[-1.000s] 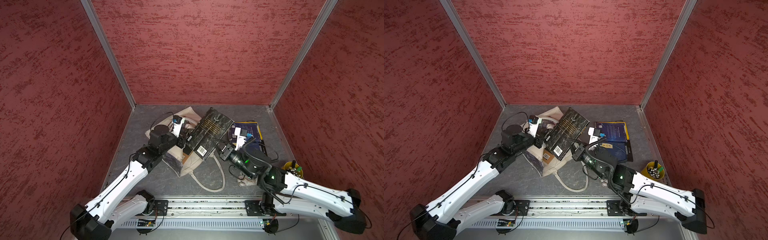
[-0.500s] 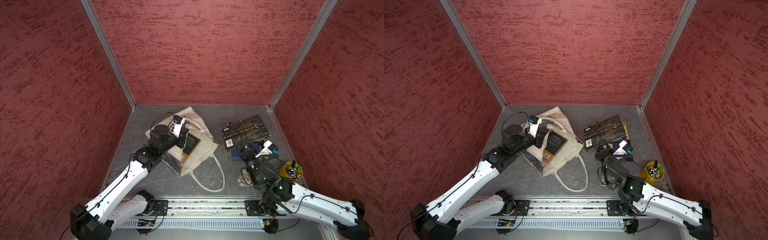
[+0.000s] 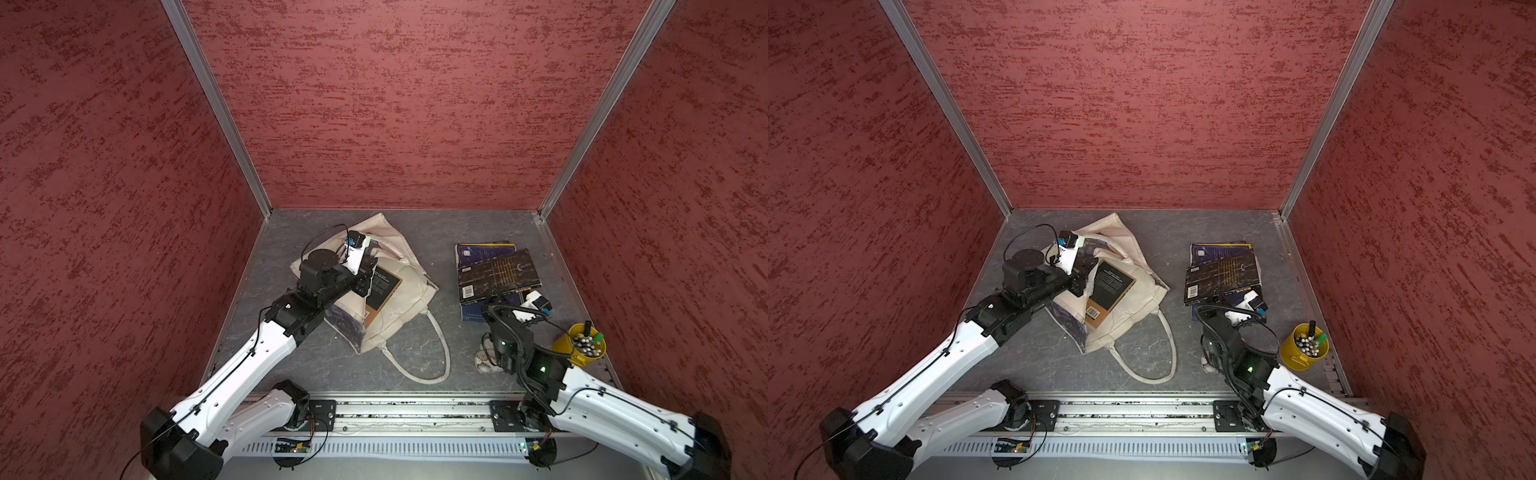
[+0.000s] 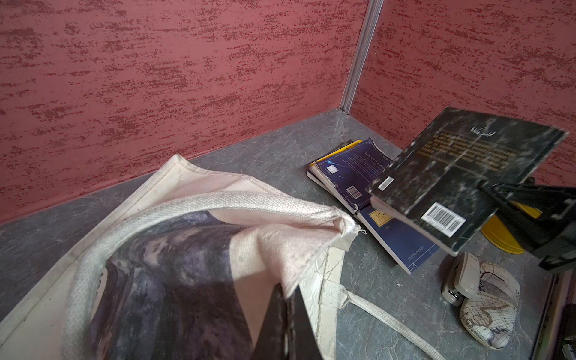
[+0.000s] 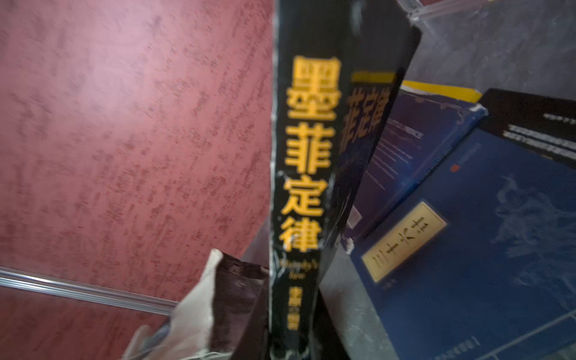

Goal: Take out the books from the canvas bag
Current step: Place the book on the book.

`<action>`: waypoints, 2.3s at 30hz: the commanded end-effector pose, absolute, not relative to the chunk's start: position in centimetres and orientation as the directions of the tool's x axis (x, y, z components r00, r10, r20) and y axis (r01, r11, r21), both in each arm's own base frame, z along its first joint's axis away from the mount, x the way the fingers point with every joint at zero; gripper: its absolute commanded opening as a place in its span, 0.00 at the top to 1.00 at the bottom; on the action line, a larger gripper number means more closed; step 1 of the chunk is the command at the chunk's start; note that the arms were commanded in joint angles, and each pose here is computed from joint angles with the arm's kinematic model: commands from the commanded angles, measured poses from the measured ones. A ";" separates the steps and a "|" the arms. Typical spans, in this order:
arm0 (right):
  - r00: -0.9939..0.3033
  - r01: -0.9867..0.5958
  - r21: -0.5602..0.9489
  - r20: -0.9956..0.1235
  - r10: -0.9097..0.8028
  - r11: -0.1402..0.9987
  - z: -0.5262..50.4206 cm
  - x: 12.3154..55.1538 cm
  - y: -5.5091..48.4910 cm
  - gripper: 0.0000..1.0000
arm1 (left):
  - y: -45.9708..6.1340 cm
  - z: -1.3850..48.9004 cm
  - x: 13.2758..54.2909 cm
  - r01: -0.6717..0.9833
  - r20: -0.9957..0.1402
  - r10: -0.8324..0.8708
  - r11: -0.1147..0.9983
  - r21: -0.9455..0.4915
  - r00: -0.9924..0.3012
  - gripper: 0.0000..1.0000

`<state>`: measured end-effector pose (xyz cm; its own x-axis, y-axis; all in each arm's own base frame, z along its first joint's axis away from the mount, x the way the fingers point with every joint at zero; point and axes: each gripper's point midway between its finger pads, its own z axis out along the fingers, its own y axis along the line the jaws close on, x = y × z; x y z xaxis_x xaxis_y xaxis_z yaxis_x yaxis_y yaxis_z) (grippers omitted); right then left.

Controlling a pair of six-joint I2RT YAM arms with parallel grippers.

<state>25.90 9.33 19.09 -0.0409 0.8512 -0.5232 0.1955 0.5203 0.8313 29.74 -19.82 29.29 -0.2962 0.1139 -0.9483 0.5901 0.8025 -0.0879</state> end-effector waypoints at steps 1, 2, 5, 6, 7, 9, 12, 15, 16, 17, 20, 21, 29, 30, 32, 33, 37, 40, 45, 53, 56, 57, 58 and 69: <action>-0.053 0.102 0.910 -0.399 0.915 0.402 21.3 26.8 10.6 1.00 | -19.7 31.0 30.0 0.591 -0.962 0.097 0.803 -0.075 -0.254 1.00; -0.052 0.108 0.908 -0.401 0.915 0.404 21.0 27.1 10.4 1.00 | -19.7 31.0 30.0 0.591 -0.962 0.099 0.803 -0.073 -0.254 1.00; -0.059 0.133 0.909 -0.391 0.918 0.396 19.3 27.9 9.8 1.00 | -19.7 31.0 30.0 0.590 -0.963 0.100 0.804 -0.071 -0.251 1.00; -0.060 0.136 0.910 -0.388 0.920 0.393 18.8 28.1 9.6 1.00 | -19.7 31.0 30.0 0.591 -0.963 0.100 0.803 -0.070 -0.251 1.00; -0.062 0.145 0.913 -0.376 0.925 0.381 18.1 28.4 9.4 1.00 | -19.7 31.0 30.0 0.591 -0.963 0.100 0.804 -0.071 -0.251 1.00; -0.065 0.172 0.915 -0.358 0.931 0.364 16.9 28.7 8.8 1.00 | -19.7 30.9 30.0 0.590 -0.962 0.101 0.804 -0.072 -0.254 1.00; -0.054 0.230 0.917 -0.323 0.945 0.326 14.9 28.5 7.9 1.00 | -19.7 31.0 30.0 0.590 -0.963 0.100 0.804 -0.071 -0.252 1.00; -0.053 0.290 0.911 -0.290 0.956 0.293 13.0 28.0 7.5 1.00 | -19.7 31.0 30.1 0.591 -0.963 0.100 0.804 -0.071 -0.252 1.00; -0.054 0.312 0.906 -0.284 0.957 0.286 12.5 27.9 7.4 1.00 | -19.7 31.0 30.1 0.592 -0.962 0.101 0.803 -0.071 -0.253 1.00; -0.054 0.323 0.904 -0.278 0.959 0.280 12.2 27.7 7.3 1.00 | -19.8 31.0 30.1 0.593 -0.962 0.101 0.802 -0.072 -0.253 1.00; -0.033 0.377 0.896 -0.240 0.970 0.234 10.6 27.0 6.7 1.00 | -19.8 31.0 30.1 0.594 -0.962 0.100 0.801 -0.073 -0.254 1.00; -0.029 0.382 0.894 -0.240 0.970 0.233 10.4 26.9 6.6 1.00 | -19.8 31.0 30.1 0.593 -0.962 0.101 0.802 -0.073 -0.254 1.00; 0.044 0.438 0.889 -0.168 0.985 0.132 9.1 25.2 4.9 1.00 | -19.8 30.9 30.1 0.593 -0.961 0.103 0.802 -0.072 -0.256 1.00; 0.054 0.437 0.891 -0.161 0.986 0.121 8.9 25.0 4.7 1.00 | -19.8 30.9 30.1 0.594 -0.961 0.104 0.802 -0.072 -0.256 1.00; 0.065 0.428 0.897 -0.148 0.987 0.107 8.7 24.8 4.4 0.91 | -19.7 30.9 30.2 0.593 -0.961 0.103 0.802 -0.072 -0.256 1.00; 0.058 0.418 0.901 -0.152 0.987 0.114 8.8 25.0 4.6 0.84 | -19.8 30.9 30.2 0.594 -0.961 0.103 0.801 -0.072 -0.255 1.00; 0.018 0.429 0.888 -0.193 0.981 0.167 9.2 25.4 5.2 0.65 | -19.8 30.8 30.2 0.594 -0.960 0.104 0.801 -0.074 -0.260 1.00; -0.008 0.422 0.888 -0.195 0.981 0.180 9.8 25.7 5.8 0.45 | -19.8 30.8 30.2 0.594 -0.960 0.103 0.801 -0.074 -0.259 1.00; -0.056 0.432 0.882 -0.181 0.982 0.188 11.6 26.1 6.9 0.01 | -19.8 31.0 30.1 0.598 -0.961 0.102 0.798 -0.075 -0.256 1.00; -0.134 0.505 0.847 -0.111 0.985 0.165 12.4 25.6 8.6 0.01 | -19.7 31.0 30.0 0.598 -0.961 0.102 0.798 -0.075 -0.256 1.00; -0.146 0.550 0.818 -0.104 0.984 0.169 12.4 24.9 8.6 0.01 | -19.7 31.0 30.0 0.599 -0.961 0.104 0.798 -0.074 -0.257 1.00; -0.150 0.559 0.813 -0.098 0.984 0.166 12.6 24.6 8.6 0.01 | -19.7 31.1 29.9 0.600 -0.961 0.103 0.797 -0.074 -0.255 1.00; -0.153 0.558 0.814 -0.091 0.984 0.162 12.9 24.5 8.6 0.01 | -19.7 31.1 30.0 0.599 -0.961 0.103 0.797 -0.073 -0.255 1.00; -0.337 0.235 0.935 -0.178 0.924 0.266 19.3 25.8 11.8 0.01 | -20.0 31.2 29.8 0.612 -0.962 0.101 0.787 -0.078 -0.252 1.00</action>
<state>24.62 9.41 16.35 -0.2308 0.9667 -0.1108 0.4083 0.1996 0.8907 29.68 -20.01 29.15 -0.3014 0.1157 -0.9464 0.6018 0.7930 -0.0947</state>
